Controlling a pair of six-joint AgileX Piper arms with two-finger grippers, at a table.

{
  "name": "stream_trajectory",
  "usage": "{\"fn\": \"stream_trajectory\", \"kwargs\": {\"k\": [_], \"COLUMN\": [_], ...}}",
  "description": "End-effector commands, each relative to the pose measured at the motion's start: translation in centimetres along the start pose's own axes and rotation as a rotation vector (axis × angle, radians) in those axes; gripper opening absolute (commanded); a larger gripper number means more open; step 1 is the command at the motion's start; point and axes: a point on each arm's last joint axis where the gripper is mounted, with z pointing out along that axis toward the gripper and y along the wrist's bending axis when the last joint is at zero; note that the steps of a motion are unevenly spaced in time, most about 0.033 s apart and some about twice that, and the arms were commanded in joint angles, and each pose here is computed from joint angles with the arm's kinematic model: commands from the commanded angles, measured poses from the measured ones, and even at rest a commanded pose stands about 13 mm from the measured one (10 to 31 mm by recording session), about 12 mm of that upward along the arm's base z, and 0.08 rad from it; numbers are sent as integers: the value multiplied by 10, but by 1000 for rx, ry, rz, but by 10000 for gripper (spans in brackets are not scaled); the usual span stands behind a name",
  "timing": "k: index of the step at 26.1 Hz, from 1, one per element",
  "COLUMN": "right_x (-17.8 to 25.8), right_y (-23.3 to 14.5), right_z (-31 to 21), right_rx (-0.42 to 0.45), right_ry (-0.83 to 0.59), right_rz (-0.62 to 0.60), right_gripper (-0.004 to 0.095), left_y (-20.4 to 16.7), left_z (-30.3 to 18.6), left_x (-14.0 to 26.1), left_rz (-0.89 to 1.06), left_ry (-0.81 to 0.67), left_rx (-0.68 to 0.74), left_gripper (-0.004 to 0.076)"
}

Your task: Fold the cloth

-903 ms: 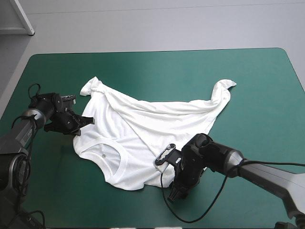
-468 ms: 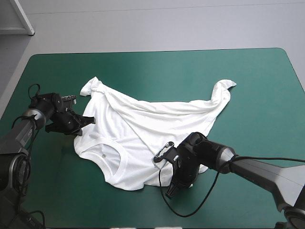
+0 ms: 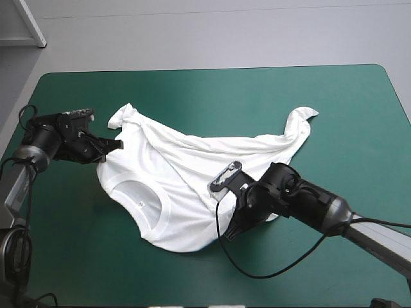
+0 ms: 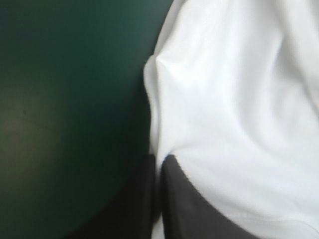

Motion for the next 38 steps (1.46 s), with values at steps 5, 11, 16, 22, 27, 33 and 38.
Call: {"fn": "stream_trajectory", "kwargs": {"k": [5, 11, 16, 22, 27, 33, 38], "right_x": [-19, -26, -21, 3, 27, 37, 35], "right_y": [-23, -42, -56, -67, -65, -58, -54], "right_z": [-95, -172, -243, -335, -381, -415, -427], "right_rx": [164, 322, 441, 565, 548, 544, 566], "right_ry": [-255, -474, -656, -937, -1128, -1388, -1517], "right_rz": [14, 56, 47, 20, 3, -89, -133], "right_gripper": [-19, -19, -19, -18, -16, -14, -14], "left_y": [-20, -33, -46, -62, -68, -72, -72], "left_z": [-123, -216, -293, -388, -454, -488, -502], "left_x": [-19, -19, -9, 27, 74, 108, 117], "left_rz": [64, 95, 165, 275, 370, 447, 444], "left_ry": [-353, -606, -832, -1083, -1335, -1513, -1616], "left_rx": [77, 131, 214, 326, 373, 419, 445], "left_gripper": [-8, -8, -8, -8, -8, -8, -8]}}
